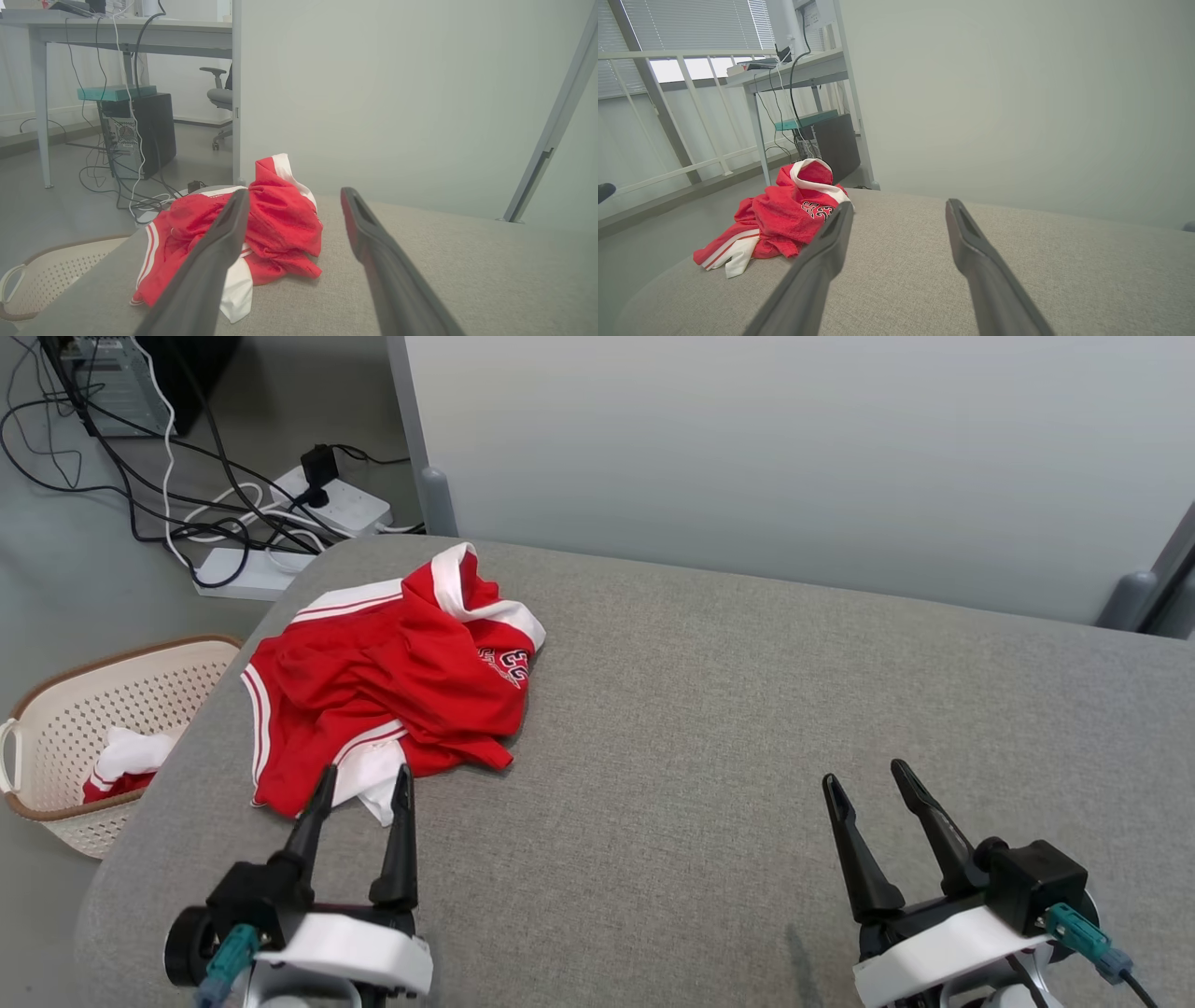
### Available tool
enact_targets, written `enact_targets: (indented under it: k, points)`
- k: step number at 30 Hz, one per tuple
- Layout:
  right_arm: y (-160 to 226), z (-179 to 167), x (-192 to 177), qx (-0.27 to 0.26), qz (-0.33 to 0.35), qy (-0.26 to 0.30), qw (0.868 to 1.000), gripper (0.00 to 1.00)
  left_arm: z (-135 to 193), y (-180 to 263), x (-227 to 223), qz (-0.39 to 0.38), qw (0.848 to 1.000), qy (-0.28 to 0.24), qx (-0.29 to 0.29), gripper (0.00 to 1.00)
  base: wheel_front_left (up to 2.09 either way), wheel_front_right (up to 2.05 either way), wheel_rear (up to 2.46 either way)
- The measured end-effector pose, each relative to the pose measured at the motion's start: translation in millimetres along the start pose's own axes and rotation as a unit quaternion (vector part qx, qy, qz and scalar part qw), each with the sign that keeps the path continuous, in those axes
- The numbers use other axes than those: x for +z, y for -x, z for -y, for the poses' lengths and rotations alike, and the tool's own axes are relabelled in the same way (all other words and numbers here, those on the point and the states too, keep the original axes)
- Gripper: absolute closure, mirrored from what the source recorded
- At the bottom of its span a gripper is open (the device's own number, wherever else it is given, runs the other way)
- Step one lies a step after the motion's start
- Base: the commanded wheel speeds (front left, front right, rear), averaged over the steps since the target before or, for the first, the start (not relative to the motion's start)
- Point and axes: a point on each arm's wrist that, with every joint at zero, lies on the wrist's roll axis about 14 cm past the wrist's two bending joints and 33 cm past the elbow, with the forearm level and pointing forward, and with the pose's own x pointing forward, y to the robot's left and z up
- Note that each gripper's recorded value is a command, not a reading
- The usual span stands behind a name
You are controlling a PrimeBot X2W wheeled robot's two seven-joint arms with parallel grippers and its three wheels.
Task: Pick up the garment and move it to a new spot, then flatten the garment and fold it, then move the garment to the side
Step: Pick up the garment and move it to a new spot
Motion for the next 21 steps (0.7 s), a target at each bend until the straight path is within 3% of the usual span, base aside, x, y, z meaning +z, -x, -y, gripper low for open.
enact_targets:
  k: [11, 21]
  points:
    - [-7, 25, -17, -0.018, -0.018, -0.01, 1.0, 0.0, 12, -62, 3, 0.004, 1.0, -0.008, -0.005, 0.0, 0.0, 0.0, 0.0]
    - [-31, 53, -35, -0.027, -0.029, -0.015, 0.999, 0.0, 25, -133, -32, -0.044, 0.998, -0.033, 0.002, 0.0, 0.0, 0.0, 0.0]
